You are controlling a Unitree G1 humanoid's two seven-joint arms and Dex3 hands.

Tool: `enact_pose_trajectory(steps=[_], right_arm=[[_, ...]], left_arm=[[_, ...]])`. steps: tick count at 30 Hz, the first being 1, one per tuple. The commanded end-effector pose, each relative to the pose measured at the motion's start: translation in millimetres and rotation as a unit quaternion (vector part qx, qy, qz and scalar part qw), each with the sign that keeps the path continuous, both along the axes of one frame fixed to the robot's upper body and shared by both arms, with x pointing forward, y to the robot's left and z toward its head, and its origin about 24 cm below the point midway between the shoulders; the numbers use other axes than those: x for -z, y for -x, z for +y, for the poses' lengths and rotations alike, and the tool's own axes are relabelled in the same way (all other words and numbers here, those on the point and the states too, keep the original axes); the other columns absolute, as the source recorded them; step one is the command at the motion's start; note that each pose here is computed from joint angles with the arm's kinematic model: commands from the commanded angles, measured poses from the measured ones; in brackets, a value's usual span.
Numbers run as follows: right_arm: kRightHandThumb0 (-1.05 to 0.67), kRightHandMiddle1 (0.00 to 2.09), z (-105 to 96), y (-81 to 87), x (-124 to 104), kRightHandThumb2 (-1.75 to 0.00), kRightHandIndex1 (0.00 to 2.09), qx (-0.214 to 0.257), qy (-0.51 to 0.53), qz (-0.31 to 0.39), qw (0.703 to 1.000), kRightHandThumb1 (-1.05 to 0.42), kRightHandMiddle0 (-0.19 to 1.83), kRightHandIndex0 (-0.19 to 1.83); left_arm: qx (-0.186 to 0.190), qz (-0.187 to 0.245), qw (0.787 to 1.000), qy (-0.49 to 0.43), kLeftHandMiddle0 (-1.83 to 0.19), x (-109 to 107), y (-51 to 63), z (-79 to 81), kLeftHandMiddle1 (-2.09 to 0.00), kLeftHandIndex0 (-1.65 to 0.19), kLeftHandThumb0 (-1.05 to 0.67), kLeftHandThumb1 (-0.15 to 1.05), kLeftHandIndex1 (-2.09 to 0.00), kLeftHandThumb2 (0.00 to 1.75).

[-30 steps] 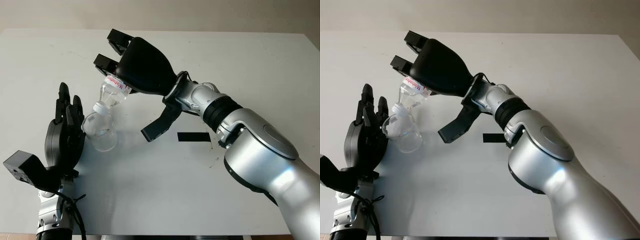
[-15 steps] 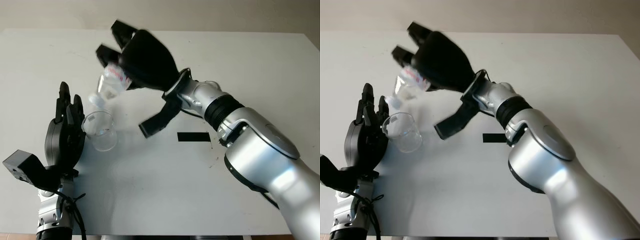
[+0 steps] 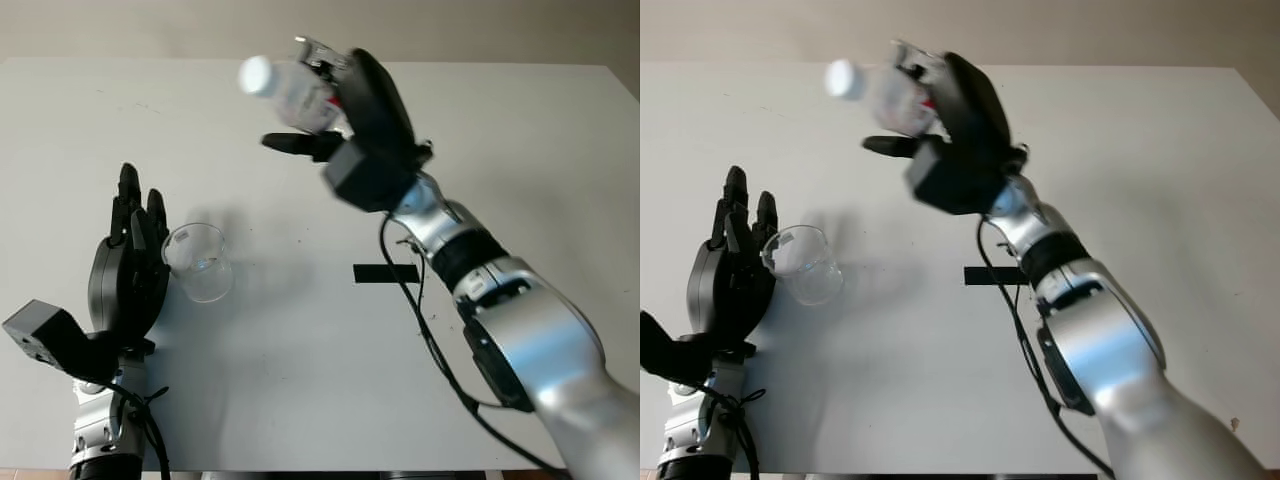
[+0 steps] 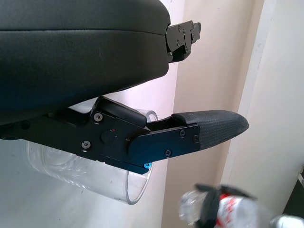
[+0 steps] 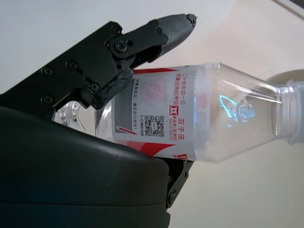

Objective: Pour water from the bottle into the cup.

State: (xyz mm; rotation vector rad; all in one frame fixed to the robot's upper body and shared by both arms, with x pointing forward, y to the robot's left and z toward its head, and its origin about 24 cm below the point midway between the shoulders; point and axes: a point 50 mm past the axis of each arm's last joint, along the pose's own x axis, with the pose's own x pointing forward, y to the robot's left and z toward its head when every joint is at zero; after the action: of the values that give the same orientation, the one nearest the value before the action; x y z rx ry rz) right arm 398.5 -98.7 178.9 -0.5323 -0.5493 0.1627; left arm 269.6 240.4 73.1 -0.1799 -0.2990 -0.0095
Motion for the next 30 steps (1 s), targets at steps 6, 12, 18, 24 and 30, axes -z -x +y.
enact_pose_trajectory(steps=[6,12,18,24,30], right_arm=[[-0.29,2.09,-46,14.6,28,-0.42,2.09,-0.082,-0.13,0.201,0.968,-1.05,0.65,1.15],[-0.34,2.09,-67,45.4,41,-0.4,2.09,-0.123,-0.207,0.307,0.921,-1.05,0.8,1.26],[-0.36,2.09,-78,70.7,43,-0.42,2.09,-0.118,-0.243,0.349,0.897,-1.05,0.75,1.26],[-0.36,2.09,-75,85.3,45,-0.46,2.09,-0.097,-0.237,0.345,0.903,-1.05,0.82,1.29],[-0.36,2.09,-68,90.3,49,-0.49,2.09,-0.084,-0.226,0.329,0.913,-1.05,0.88,1.29]], left_arm=[[-0.001,0.041,0.999,0.01,0.19,21,9.8,4.8,0.0,0.19,-0.8,1.05,0.0,0.64],[0.001,0.043,0.999,0.006,0.19,21,10.6,5.9,0.0,0.19,-0.8,1.05,0.0,0.66],[0.005,0.046,0.999,0.008,0.19,22,10.9,6.0,0.0,0.19,-0.81,1.05,0.0,0.65],[0.005,0.045,0.999,0.006,0.19,22,13.0,6.7,0.0,0.19,-0.8,1.05,0.0,0.66],[0.003,0.048,0.999,0.009,0.19,22,15.8,7.8,0.0,0.19,-0.8,1.05,0.0,0.67]])
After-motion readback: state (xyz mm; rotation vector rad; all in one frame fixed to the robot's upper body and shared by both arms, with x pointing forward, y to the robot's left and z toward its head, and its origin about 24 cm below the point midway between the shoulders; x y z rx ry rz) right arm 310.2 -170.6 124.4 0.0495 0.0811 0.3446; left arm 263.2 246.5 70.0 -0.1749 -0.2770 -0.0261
